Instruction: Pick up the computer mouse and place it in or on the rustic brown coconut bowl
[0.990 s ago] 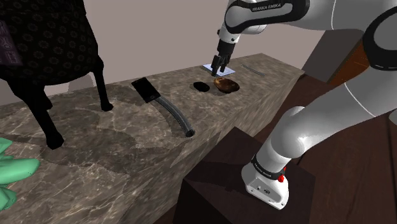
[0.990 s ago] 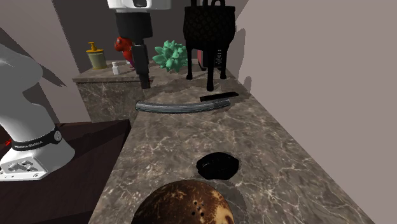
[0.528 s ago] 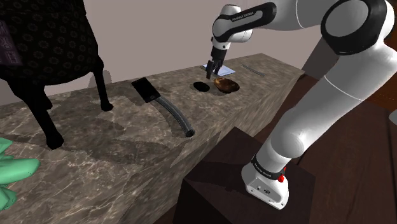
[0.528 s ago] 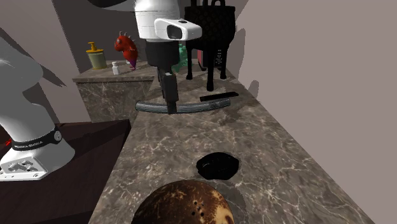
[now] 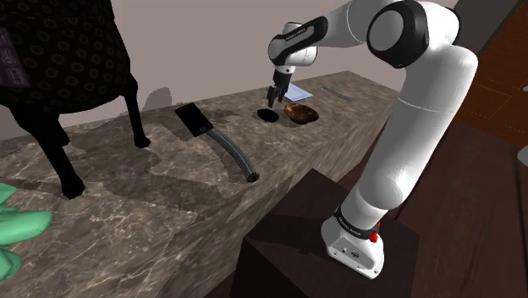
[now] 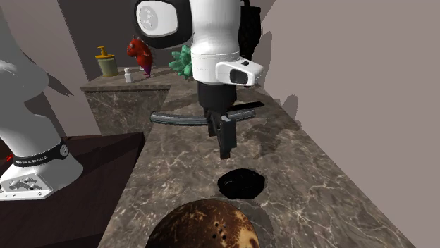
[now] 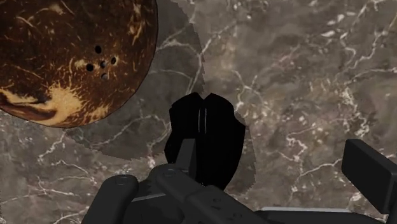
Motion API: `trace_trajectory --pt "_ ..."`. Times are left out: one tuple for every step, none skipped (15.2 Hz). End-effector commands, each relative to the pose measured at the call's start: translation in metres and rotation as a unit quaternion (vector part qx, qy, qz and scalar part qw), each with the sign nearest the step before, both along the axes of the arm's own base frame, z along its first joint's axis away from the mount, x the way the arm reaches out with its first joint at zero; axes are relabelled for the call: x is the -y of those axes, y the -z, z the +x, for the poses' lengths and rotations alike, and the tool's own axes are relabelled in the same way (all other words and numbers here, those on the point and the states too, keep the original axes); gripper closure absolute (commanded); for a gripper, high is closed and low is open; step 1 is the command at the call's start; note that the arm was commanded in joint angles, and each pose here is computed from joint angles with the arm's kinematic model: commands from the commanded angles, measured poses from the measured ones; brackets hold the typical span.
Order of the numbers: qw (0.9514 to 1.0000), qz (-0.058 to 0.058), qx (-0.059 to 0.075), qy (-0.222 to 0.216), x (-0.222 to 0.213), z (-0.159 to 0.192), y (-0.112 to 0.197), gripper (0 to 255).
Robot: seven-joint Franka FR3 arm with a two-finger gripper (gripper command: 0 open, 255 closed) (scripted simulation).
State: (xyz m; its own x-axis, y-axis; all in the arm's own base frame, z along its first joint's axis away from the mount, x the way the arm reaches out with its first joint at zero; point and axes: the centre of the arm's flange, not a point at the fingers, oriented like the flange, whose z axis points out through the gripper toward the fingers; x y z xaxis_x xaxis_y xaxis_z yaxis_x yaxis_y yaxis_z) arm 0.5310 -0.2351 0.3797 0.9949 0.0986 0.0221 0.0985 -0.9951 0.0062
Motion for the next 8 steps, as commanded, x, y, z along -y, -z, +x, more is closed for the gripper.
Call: trace_trajectory --pt "1.0 -0.002 0.0 -0.002 0.014 0.017 0.015 0" --pt "1.0 -0.003 0.001 -0.002 0.021 0.025 0.022 0" --pt "1.0 -0.005 0.001 -0.003 0.028 0.033 0.029 0" --pt "1.0 -0.006 0.001 -0.003 0.035 0.041 0.036 0" --pt "1.0 -0.006 0.001 -0.004 0.037 0.044 0.039 0" --pt "1.0 -0.006 0.001 -0.004 0.038 0.044 0.044 0" --pt "1.0 -0.006 0.001 -0.004 0.038 0.044 0.049 0" --pt "1.0 -0.006 0.001 -0.004 0.038 0.044 0.055 0"
